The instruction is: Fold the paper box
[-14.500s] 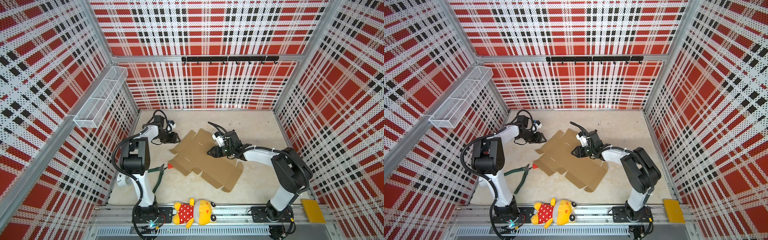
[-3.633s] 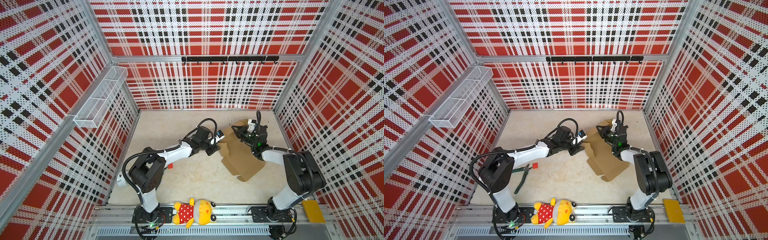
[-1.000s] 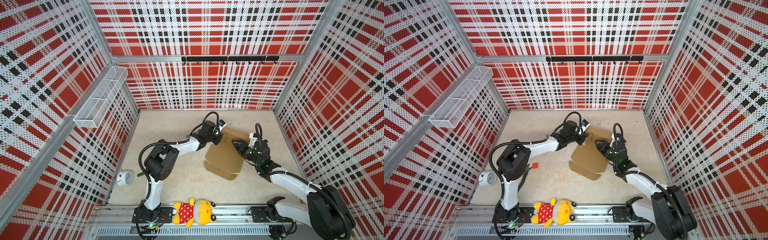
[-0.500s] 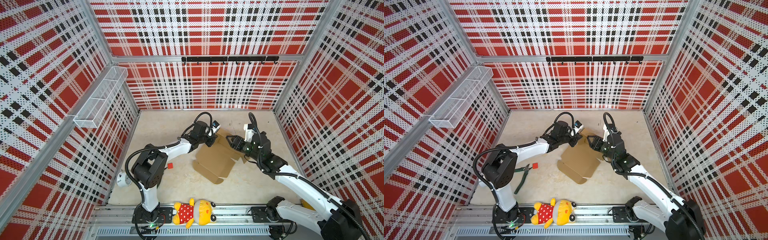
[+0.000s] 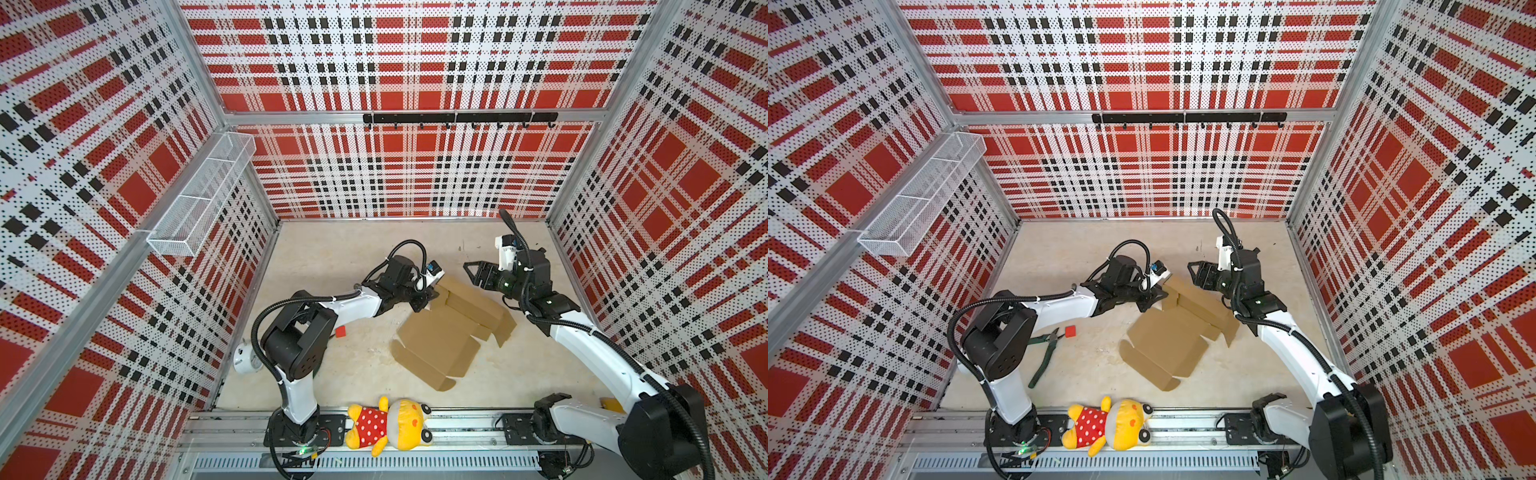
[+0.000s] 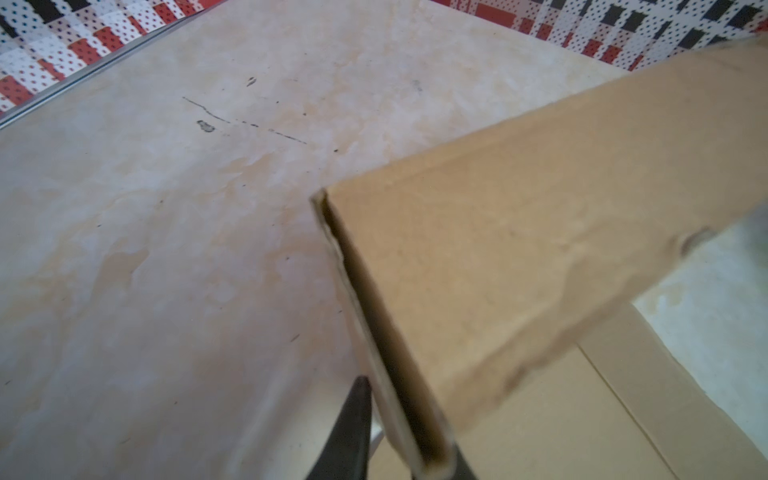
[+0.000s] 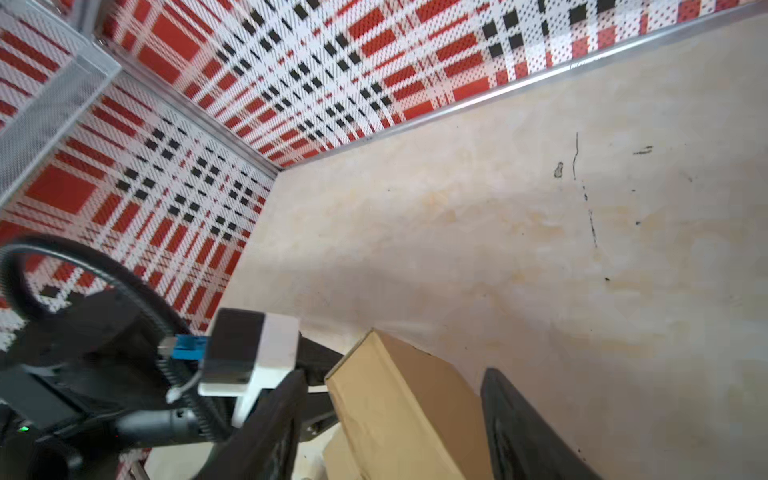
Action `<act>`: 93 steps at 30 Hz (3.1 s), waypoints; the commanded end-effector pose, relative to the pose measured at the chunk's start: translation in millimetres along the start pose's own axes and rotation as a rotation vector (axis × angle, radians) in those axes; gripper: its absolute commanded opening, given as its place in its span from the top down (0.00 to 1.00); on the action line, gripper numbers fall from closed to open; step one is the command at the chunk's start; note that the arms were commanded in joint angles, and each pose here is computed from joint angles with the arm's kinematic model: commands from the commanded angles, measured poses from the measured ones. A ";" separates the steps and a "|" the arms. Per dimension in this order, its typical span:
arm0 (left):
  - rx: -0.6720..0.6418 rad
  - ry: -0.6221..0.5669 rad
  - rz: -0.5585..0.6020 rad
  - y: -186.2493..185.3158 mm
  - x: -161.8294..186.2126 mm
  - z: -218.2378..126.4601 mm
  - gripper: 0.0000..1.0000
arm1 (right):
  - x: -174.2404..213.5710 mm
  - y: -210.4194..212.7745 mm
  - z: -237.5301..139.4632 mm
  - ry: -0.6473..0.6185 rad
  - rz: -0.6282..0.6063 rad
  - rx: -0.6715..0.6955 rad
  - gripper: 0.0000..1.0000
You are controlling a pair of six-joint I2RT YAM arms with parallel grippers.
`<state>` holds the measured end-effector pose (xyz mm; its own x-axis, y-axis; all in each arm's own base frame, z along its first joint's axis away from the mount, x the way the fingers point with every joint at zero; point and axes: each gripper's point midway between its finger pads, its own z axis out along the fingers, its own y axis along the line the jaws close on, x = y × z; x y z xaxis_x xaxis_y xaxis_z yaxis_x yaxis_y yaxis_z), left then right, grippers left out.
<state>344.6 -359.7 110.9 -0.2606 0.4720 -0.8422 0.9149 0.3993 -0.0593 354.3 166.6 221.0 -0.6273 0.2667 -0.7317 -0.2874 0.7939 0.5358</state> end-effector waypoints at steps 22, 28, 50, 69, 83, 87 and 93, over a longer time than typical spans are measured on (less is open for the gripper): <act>0.002 -0.038 0.020 -2.3 -10.1 19.6 0.80 | 47.9 -4.5 69.0 0.175 -0.039 -0.188 0.43; -0.017 -0.052 0.007 4.1 -10.8 23.2 0.79 | 60.1 -13.5 63.3 0.189 -0.032 -0.145 0.47; -0.015 -0.177 0.050 -3.3 -29.2 32.8 0.75 | 73.1 -30.6 66.9 0.191 0.044 -0.059 0.51; -0.102 -0.253 -0.012 -0.9 -12.2 51.3 0.85 | 83.4 -30.0 65.8 0.195 0.085 -0.049 0.54; -0.181 -0.224 -0.008 1.2 -4.0 55.8 1.00 | 84.9 -31.9 66.0 0.179 0.093 -0.047 0.55; -0.188 -0.216 0.006 -1.8 -1.3 56.9 1.00 | 83.0 -32.0 65.3 0.174 0.081 -0.042 0.55; -0.187 -0.203 -0.025 -4.8 7.3 55.0 0.88 | 81.0 -30.4 65.4 0.173 0.072 -0.047 0.55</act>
<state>366.7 -402.6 97.4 -0.1492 0.2721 -0.9506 0.8334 0.5520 0.0272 374.3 204.8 151.6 -0.7003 0.2605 -0.6646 -0.3297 0.7077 0.6248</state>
